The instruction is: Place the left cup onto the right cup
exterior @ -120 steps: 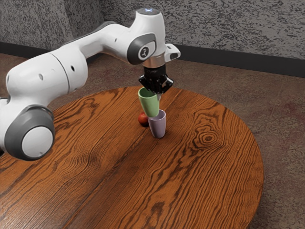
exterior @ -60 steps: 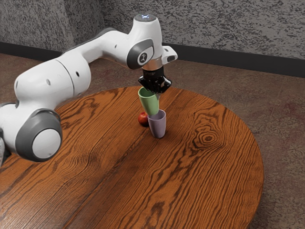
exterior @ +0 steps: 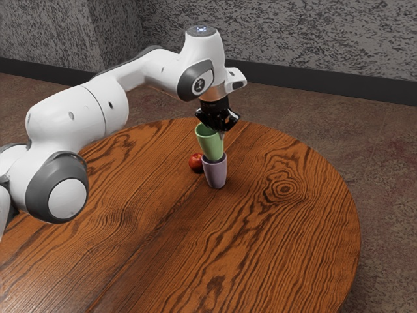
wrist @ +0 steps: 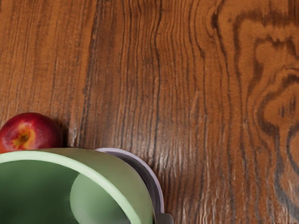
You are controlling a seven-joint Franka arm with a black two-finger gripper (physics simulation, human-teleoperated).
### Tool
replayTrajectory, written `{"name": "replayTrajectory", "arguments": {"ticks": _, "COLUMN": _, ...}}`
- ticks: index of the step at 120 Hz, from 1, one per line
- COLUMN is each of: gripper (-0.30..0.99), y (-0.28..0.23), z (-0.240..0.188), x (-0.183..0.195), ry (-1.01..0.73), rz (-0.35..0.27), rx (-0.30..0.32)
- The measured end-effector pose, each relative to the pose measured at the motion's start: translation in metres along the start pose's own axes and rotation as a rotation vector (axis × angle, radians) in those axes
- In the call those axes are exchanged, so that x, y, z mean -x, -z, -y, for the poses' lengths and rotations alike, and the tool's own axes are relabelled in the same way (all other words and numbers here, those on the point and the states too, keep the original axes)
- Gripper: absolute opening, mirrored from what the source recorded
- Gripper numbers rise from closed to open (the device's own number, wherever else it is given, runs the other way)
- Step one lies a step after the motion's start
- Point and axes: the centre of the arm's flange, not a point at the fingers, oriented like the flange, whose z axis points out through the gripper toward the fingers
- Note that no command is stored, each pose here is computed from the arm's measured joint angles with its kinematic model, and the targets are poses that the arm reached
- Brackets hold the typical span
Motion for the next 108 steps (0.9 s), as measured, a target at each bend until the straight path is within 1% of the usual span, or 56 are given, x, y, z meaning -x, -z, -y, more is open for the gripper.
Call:
{"name": "replayTrajectory", "arguments": {"ticks": 30, "gripper": -0.09, "y": -0.007, "z": 0.006, "x": 0.002, "ry": 0.008, "rz": 0.029, "rx": 0.014}}
{"name": "replayTrajectory", "arguments": {"ticks": 50, "gripper": 0.29, "y": -0.006, "z": 0.006, "x": 0.003, "ry": 0.013, "rz": 0.039, "rx": 0.031}}
{"name": "replayTrajectory", "arguments": {"ticks": 63, "gripper": 0.45, "y": -0.001, "z": 0.006, "x": 0.003, "ry": 0.012, "rz": 0.034, "rx": 0.033}}
{"name": "replayTrajectory", "arguments": {"ticks": 74, "gripper": 0.53, "y": 0.007, "z": 0.005, "x": 0.004, "ry": 0.009, "rz": 0.031, "rx": 0.034}}
{"name": "replayTrajectory", "arguments": {"ticks": 88, "gripper": 0.6, "y": 0.023, "z": 0.003, "x": 0.009, "ry": 0.001, "rz": 0.032, "rx": 0.03}}
{"name": "replayTrajectory", "arguments": {"ticks": 96, "gripper": 0.63, "y": 0.037, "z": 0.003, "x": 0.019, "ry": -0.007, "rz": 0.045, "rx": 0.024}}
{"name": "replayTrajectory", "arguments": {"ticks": 108, "gripper": 0.65, "y": 0.061, "z": -0.004, "x": 0.045, "ry": -0.034, "rz": 0.07, "rx": 0.012}}
